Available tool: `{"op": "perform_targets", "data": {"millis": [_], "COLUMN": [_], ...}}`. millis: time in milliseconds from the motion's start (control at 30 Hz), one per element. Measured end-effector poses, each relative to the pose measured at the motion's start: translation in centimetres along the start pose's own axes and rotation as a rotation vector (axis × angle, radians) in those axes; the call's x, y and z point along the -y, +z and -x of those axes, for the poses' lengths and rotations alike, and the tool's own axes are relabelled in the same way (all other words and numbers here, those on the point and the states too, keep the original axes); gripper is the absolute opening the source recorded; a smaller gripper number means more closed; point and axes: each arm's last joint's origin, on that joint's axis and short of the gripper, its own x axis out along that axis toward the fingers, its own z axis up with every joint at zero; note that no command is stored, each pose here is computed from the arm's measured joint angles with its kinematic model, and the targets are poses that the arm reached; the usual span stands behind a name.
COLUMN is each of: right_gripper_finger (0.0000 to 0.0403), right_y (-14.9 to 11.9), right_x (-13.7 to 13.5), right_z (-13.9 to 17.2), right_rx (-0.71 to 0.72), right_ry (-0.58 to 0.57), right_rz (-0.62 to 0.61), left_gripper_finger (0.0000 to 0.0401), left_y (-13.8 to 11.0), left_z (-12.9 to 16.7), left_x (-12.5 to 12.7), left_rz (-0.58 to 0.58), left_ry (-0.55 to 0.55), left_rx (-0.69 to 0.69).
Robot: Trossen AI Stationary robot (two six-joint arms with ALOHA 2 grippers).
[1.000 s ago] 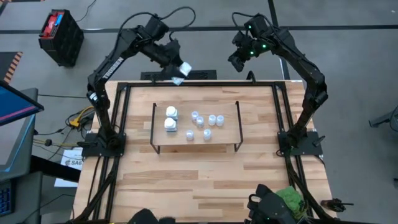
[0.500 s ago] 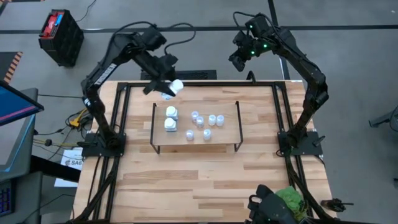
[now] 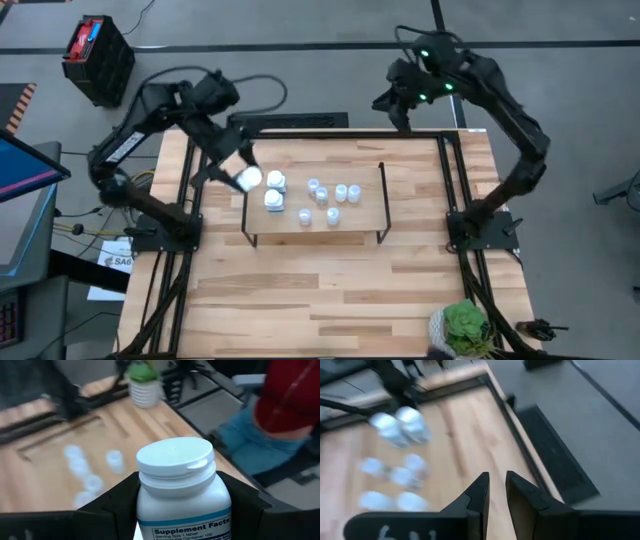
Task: Pick and place medicine bottles onto shelf by color
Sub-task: Put the white blue pill bottle on the shelf
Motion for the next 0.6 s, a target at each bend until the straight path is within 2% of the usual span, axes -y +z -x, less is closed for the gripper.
{"op": "perform_targets", "data": {"millis": [133, 333, 600], "right_gripper_finger": [0.0086, 0.0086, 0.0086], "right_y": [0.6, 0.6, -0.6], "right_x": [-4.1, -11.2, -18.3], "right_z": [3.0, 5.8, 8.0], "right_rx": [0.105, 0.183, 0.233], "right_ry": [0.070, 0.258, 0.218], "right_rz": [0.016, 0.059, 0.125], "left_gripper_finger": [0.0204, 0.0204, 0.0204], "left_y": [-2.0, -5.2, -7.4], "left_z": [-1.8, -5.3, -8.7], "left_x": [0.8, 1.9, 6.2], "left_rz": [0.004, 0.048, 0.062], "left_ry": [-0.076, -0.108, -0.082], "left_rx": [0.085, 0.164, 0.237]}}
